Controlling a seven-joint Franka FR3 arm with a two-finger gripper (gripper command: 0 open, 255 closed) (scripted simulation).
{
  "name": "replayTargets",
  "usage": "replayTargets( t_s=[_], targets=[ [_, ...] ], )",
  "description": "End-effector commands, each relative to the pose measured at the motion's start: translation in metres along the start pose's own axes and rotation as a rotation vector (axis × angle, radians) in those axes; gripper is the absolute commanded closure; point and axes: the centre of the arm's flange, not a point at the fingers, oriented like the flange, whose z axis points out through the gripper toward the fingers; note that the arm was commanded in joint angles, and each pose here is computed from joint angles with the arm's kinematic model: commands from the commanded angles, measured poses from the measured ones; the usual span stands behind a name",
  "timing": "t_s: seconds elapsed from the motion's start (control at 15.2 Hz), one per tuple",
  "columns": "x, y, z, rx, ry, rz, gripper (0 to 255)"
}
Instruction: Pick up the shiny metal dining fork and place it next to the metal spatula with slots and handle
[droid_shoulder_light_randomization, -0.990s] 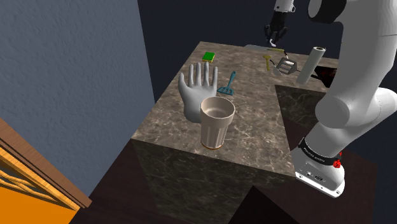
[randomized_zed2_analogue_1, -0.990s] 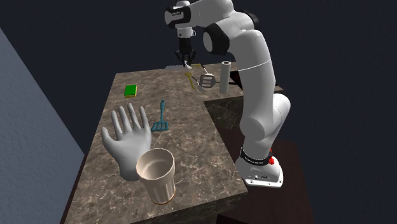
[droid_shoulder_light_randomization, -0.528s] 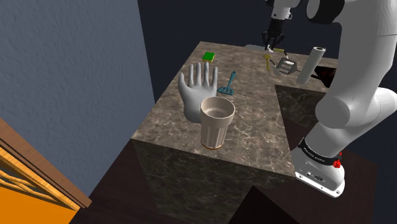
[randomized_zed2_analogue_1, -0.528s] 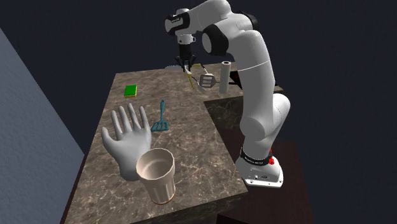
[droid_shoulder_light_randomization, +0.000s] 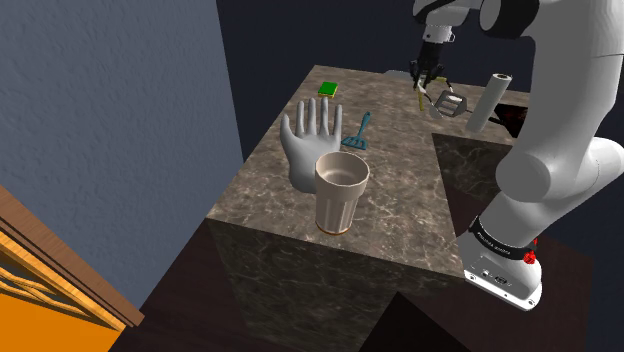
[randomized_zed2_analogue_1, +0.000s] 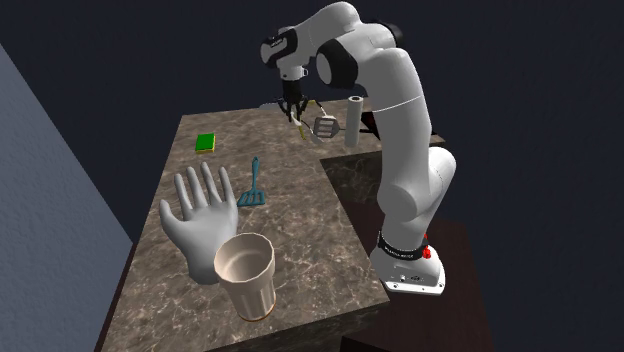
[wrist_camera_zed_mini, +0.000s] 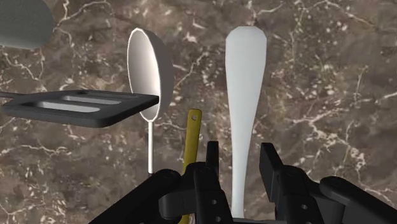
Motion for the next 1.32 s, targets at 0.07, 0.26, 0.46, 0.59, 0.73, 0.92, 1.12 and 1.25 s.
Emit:
replayTargets(
  t_s=[0.07,0.26,0.46,0.59,0.73,0.92,1.12,1.25],
  targets=[
    [0.003,0.0,0.017,0.0,0.001,0.0,255],
    [0.005,0.0,0.032,0.0,0.001,0.0,255],
    [0.008,0.001,0.048,0.0,0.001,0.0,255],
    [0.009,0.001,0.059,0.0,0.001,0.0,255],
    [0.011,0.001,0.069,0.0,0.001,0.0,255],
    [0.011,0.001,0.069,0.0,0.001,0.0,255],
    [0.011,0.001,0.069,0.0,0.001,0.0,255],
    [0.011,0.001,0.069,0.0,0.001,0.0,0]
  ],
)
